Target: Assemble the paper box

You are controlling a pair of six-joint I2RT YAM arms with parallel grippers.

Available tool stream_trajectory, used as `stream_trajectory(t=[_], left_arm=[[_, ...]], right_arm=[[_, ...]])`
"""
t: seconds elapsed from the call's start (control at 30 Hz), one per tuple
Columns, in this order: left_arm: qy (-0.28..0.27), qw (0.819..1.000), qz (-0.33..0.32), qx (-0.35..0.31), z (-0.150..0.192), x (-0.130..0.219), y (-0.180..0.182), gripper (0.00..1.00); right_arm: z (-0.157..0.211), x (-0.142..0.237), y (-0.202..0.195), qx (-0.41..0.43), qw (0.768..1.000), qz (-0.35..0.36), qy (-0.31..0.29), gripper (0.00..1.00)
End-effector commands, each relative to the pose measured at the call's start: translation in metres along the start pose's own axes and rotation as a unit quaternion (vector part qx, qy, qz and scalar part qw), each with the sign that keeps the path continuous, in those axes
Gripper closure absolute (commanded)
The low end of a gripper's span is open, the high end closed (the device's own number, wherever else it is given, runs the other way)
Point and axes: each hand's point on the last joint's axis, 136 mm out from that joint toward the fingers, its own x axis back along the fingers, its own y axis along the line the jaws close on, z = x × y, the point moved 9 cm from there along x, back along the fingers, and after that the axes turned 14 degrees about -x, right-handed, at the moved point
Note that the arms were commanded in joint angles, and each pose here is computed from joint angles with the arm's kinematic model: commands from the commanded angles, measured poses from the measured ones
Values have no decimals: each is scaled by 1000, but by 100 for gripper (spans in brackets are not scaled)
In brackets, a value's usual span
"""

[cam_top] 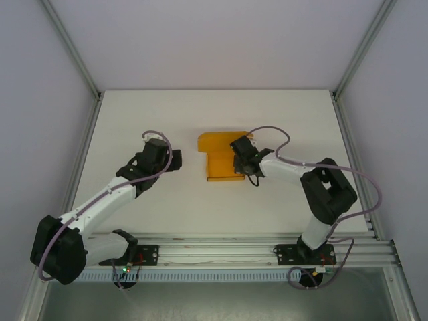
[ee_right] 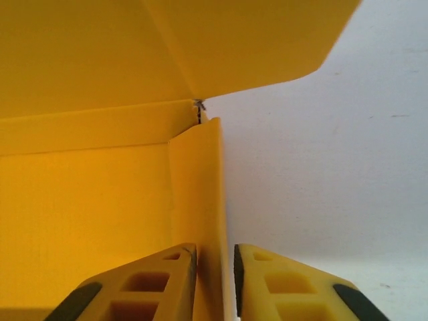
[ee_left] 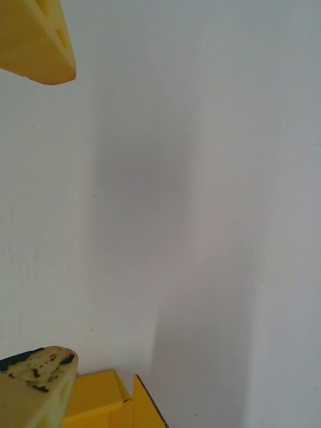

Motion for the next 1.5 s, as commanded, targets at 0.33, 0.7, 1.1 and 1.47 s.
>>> stream_trajectory(t=[0.33,0.7,1.1,1.47], left_arm=[[-14,1000,11,-4,-14,-1,-5,0],[-21,1000,4,-4,-16,5,-2,0],[-32,999,-5,0,-16,12,3,0],[-48,999,-10,8,-19,22,7,0]], right_arm=[[22,-31,-20,12,995,80,56,91],[40,-50,-33,37,980,163,108,90],[55,-73,-40,74,957,235,154,94],[76,-94,-57,78,940,270,192,94]])
